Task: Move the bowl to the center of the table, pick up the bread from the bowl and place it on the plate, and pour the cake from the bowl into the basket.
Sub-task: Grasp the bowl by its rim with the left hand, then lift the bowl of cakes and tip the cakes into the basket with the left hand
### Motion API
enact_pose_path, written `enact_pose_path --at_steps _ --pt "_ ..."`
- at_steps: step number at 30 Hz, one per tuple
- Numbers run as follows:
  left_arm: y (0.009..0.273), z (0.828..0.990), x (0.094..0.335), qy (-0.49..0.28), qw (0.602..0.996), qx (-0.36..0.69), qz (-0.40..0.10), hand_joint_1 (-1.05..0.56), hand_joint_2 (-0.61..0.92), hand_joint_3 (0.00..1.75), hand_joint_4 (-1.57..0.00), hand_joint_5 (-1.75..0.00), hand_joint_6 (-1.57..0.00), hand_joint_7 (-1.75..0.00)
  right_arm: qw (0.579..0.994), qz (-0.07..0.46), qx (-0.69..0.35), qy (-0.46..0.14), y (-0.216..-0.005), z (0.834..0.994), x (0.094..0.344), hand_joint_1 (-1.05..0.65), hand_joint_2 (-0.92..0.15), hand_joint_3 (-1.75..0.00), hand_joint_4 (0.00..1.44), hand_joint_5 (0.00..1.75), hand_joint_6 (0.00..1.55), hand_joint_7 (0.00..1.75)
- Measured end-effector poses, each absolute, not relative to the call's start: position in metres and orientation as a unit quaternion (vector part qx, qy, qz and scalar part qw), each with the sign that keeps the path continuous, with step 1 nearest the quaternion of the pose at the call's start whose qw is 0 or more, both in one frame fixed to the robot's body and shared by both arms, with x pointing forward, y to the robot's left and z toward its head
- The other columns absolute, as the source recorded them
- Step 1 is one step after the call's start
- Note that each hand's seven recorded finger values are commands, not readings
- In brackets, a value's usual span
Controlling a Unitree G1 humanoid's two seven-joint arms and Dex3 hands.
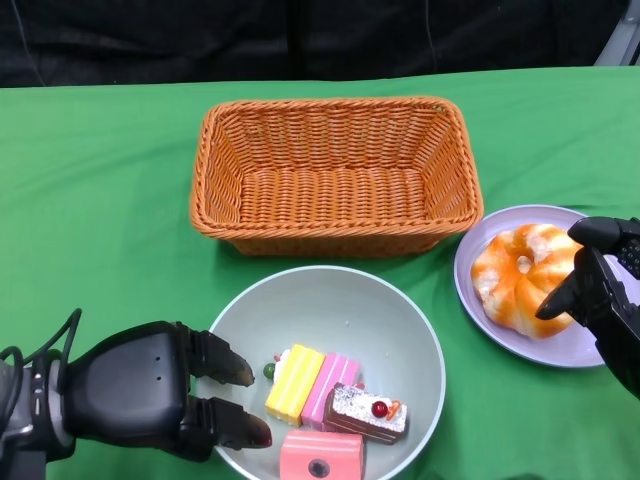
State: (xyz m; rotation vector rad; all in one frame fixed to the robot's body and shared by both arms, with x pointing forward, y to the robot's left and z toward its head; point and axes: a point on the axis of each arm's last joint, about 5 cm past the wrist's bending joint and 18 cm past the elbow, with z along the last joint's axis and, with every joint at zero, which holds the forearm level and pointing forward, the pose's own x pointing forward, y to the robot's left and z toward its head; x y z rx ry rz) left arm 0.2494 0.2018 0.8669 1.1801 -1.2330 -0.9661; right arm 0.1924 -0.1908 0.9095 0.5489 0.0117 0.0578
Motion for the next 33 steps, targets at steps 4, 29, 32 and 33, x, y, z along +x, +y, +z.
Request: enact_pose_path --at_steps 4,29,32,33 --pt "0.201 0.864 0.249 -0.523 0.560 0.499 -0.405 -0.41 0.85 0.00 -1.06 -0.02 -0.98 -0.01 0.962 0.028 0.272 0.008 -0.191 0.909 0.192 -0.19 -0.90 -0.61 0.64 1.67 0.60 1.35" --pt "0.192 0.856 0.249 -0.526 0.597 0.473 -0.379 -0.22 0.92 0.03 -0.82 -1.75 -0.61 -1.74 0.964 0.025 0.266 0.012 -0.188 0.909 0.193 -0.19 -0.85 -0.69 0.63 1.66 0.59 1.38" --pt "0.194 0.857 0.249 -0.528 0.601 0.466 -0.379 -0.25 0.92 0.03 -0.81 -1.75 -0.60 -1.73 0.963 0.024 0.267 0.012 -0.187 0.909 0.193 -0.18 -0.85 -0.69 0.63 1.65 0.60 1.36" --pt "0.195 0.858 0.248 -0.527 0.602 0.463 -0.380 -0.25 0.92 0.04 -0.81 -1.75 -0.59 -1.74 0.963 0.024 0.267 0.012 -0.187 0.909 0.193 -0.18 -0.86 -0.69 0.63 1.64 0.60 1.35"
